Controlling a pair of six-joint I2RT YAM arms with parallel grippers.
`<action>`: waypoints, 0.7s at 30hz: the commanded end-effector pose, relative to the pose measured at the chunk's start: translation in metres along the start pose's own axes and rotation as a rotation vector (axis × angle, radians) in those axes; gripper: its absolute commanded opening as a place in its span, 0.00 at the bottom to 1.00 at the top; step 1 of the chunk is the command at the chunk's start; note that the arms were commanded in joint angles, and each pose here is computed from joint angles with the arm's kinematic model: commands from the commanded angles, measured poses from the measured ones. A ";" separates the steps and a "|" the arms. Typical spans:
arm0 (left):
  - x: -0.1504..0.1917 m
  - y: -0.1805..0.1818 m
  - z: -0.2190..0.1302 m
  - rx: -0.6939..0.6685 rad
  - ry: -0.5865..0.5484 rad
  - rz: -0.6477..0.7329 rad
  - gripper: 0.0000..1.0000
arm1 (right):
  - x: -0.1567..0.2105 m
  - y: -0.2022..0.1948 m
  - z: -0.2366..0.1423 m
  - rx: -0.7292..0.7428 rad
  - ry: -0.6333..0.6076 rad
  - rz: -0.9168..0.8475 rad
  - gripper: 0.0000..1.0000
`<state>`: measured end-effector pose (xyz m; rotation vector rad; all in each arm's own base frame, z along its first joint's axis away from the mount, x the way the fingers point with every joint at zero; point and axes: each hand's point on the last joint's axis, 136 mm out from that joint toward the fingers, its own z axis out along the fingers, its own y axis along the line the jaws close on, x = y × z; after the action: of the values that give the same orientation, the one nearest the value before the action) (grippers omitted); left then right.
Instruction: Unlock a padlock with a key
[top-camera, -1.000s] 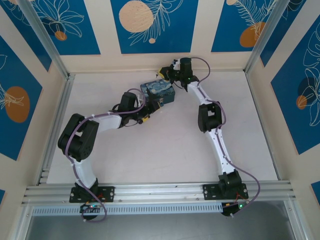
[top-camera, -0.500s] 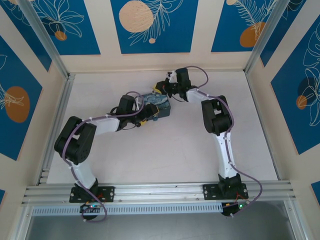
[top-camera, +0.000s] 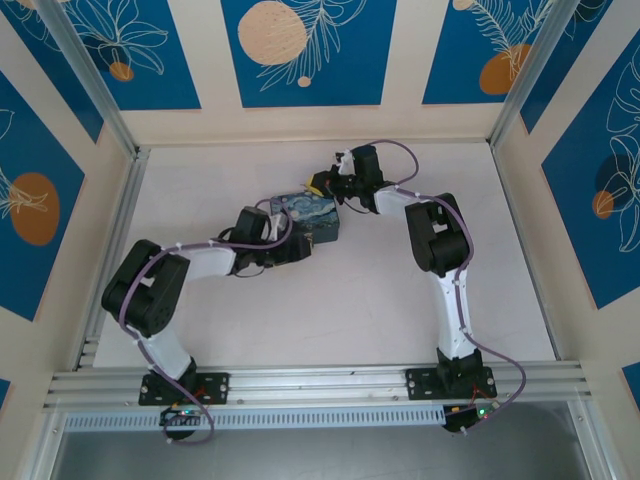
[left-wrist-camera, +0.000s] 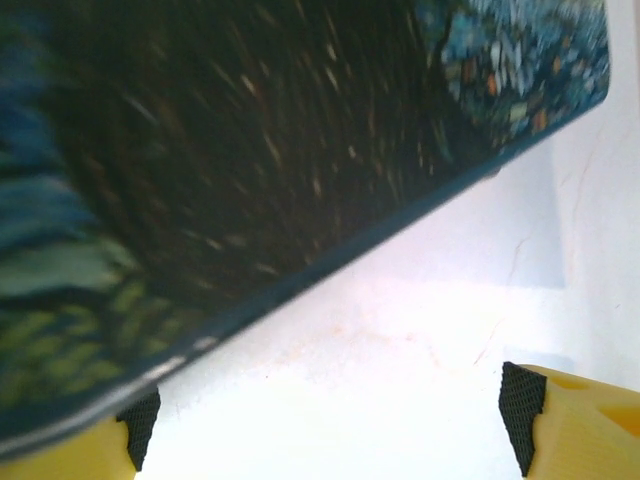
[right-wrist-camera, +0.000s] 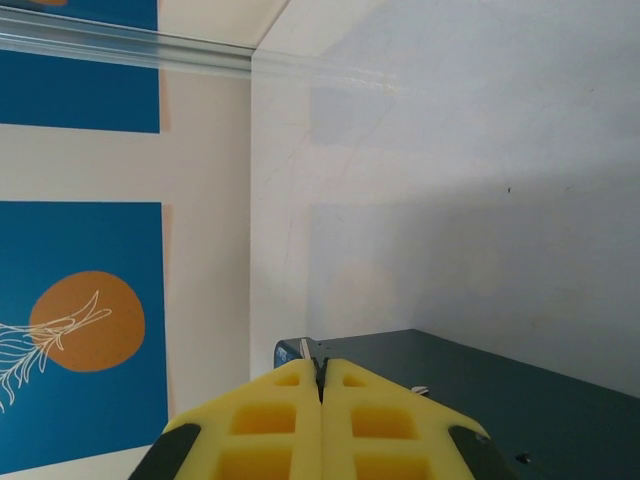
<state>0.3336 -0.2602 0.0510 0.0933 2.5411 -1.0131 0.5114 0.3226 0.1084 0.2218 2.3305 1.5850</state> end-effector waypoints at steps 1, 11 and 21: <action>0.006 -0.001 0.012 -0.023 -0.012 0.146 0.87 | 0.026 -0.020 0.005 0.073 0.056 0.061 0.00; -0.002 0.011 0.037 -0.156 -0.119 0.312 0.82 | 0.036 -0.028 0.009 0.089 0.080 0.071 0.00; -0.014 -0.011 0.061 -0.095 -0.177 0.326 0.78 | 0.046 -0.036 0.009 0.111 0.107 0.072 0.00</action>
<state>0.3598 -0.2935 0.0382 0.3327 2.3334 -0.7189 0.5038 0.3290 0.1067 0.1991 2.3451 1.5770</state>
